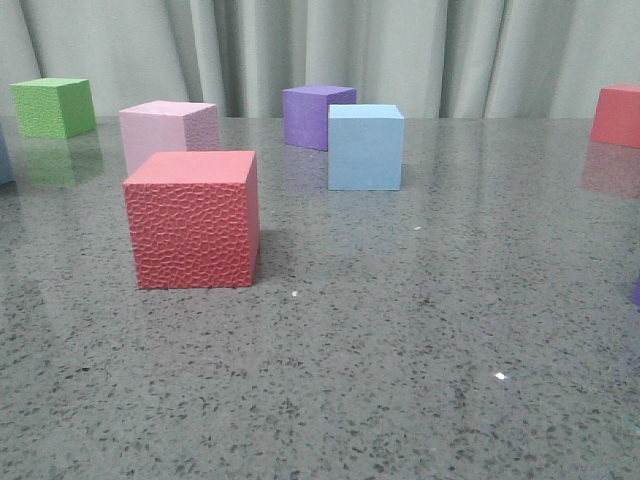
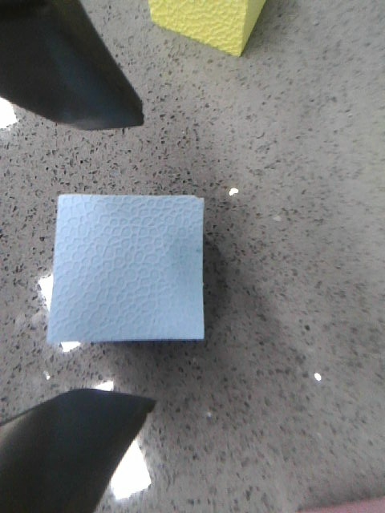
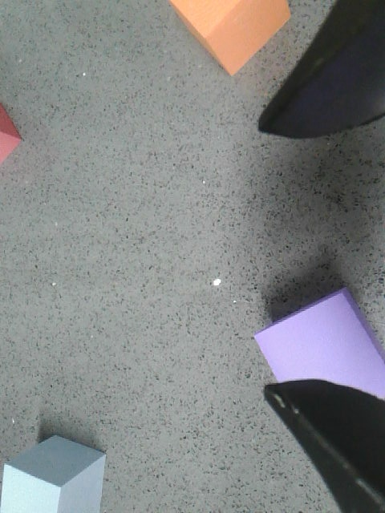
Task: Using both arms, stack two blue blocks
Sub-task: 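Lower the left gripper and close it on the second blue cube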
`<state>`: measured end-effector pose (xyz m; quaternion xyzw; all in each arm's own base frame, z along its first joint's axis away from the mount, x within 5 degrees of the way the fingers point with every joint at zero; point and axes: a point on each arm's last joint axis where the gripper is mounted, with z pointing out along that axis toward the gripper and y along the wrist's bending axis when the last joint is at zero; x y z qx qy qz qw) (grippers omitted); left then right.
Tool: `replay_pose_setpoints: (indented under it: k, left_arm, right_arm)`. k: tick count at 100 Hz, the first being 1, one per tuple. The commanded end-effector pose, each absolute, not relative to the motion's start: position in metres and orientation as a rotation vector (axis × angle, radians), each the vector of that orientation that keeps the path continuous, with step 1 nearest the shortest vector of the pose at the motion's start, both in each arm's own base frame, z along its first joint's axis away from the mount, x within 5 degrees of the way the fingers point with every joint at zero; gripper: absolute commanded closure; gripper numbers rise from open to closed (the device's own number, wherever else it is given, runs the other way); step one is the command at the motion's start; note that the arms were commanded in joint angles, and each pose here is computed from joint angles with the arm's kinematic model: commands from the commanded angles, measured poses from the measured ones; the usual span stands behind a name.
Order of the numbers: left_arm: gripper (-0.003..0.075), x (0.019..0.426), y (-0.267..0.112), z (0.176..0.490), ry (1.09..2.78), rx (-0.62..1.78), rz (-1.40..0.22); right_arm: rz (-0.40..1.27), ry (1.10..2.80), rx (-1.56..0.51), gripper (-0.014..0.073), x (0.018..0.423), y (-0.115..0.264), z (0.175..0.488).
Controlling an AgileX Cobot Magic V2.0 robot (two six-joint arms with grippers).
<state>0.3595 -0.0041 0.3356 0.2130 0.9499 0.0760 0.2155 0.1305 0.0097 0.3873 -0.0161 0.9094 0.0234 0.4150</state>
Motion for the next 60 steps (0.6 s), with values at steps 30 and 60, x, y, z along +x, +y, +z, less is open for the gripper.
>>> replay_pose_setpoints:
  k: [30, 60]
  left_arm:
    - [0.0102, 0.376, -0.003, 0.326, 2.625, 0.581, 0.212]
    - [0.0102, 0.383, -0.003, 0.307, 2.695, 0.597, 0.194]
  right_arm:
    - [0.058, 2.194, -0.046, -0.0015, 0.131, 0.009, 0.400]
    - [0.058, 2.194, -0.046, -0.0015, 0.131, 0.009, 0.400]
